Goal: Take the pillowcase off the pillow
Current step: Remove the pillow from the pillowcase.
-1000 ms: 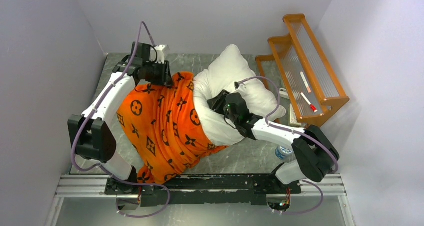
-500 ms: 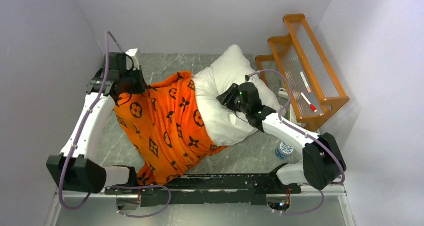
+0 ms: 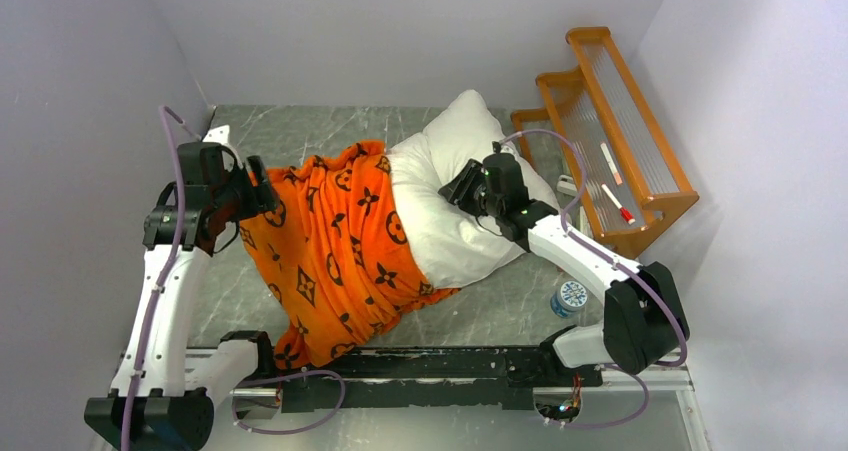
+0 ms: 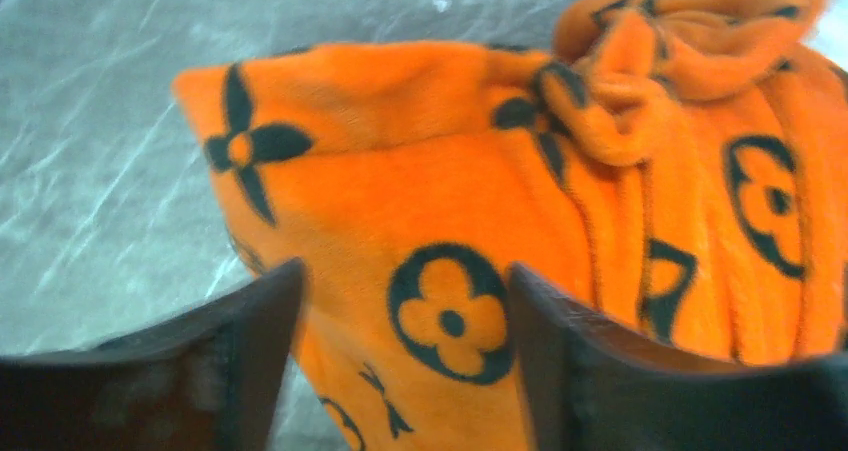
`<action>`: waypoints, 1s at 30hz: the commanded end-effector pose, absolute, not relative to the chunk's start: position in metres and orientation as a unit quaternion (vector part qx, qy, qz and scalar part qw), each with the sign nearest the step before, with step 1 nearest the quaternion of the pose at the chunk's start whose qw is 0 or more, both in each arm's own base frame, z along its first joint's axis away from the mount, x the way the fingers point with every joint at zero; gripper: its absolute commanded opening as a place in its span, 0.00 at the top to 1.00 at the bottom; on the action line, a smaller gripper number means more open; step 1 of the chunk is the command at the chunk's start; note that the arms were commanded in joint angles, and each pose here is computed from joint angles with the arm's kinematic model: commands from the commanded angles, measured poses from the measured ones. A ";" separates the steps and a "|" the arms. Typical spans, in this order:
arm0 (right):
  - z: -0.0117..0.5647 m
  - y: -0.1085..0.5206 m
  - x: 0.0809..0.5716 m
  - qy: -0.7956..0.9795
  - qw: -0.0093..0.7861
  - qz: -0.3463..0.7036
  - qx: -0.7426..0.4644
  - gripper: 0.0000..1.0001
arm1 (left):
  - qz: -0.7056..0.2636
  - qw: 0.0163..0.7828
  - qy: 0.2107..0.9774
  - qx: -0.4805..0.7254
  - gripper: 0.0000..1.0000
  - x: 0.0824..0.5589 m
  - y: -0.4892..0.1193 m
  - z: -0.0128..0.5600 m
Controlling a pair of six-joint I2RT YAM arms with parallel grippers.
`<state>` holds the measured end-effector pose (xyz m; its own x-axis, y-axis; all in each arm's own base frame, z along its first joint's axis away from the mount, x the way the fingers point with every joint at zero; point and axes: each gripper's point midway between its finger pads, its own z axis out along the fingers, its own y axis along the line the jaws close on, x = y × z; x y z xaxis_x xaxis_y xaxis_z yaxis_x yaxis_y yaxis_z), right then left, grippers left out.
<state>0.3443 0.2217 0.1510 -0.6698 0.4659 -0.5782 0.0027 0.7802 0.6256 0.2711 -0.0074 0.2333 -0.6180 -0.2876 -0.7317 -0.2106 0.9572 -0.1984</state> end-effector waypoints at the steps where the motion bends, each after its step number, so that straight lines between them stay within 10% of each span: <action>1: 0.060 0.179 0.282 0.945 0.244 0.180 0.124 0.56 | -0.150 0.502 0.848 -0.076 0.06 0.300 -0.043 0.292; 17: 0.061 0.185 0.277 0.947 0.234 0.196 0.103 0.55 | -0.284 0.347 0.886 0.115 0.05 0.349 -0.102 0.206; 23: 0.060 0.182 0.279 0.950 0.233 0.181 0.099 0.54 | -0.268 0.345 0.896 0.081 0.89 0.332 -0.096 0.201; 30: 0.063 0.171 0.290 0.948 0.241 0.155 0.137 0.55 | -0.024 0.393 0.892 -0.223 0.95 0.305 0.037 0.206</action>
<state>0.3406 0.2252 0.1523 -0.7082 0.4027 -0.5799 -0.0470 0.7926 0.6079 0.3300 -0.0554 0.2088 -0.7066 -0.2009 -0.6785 0.0801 0.9300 -0.3588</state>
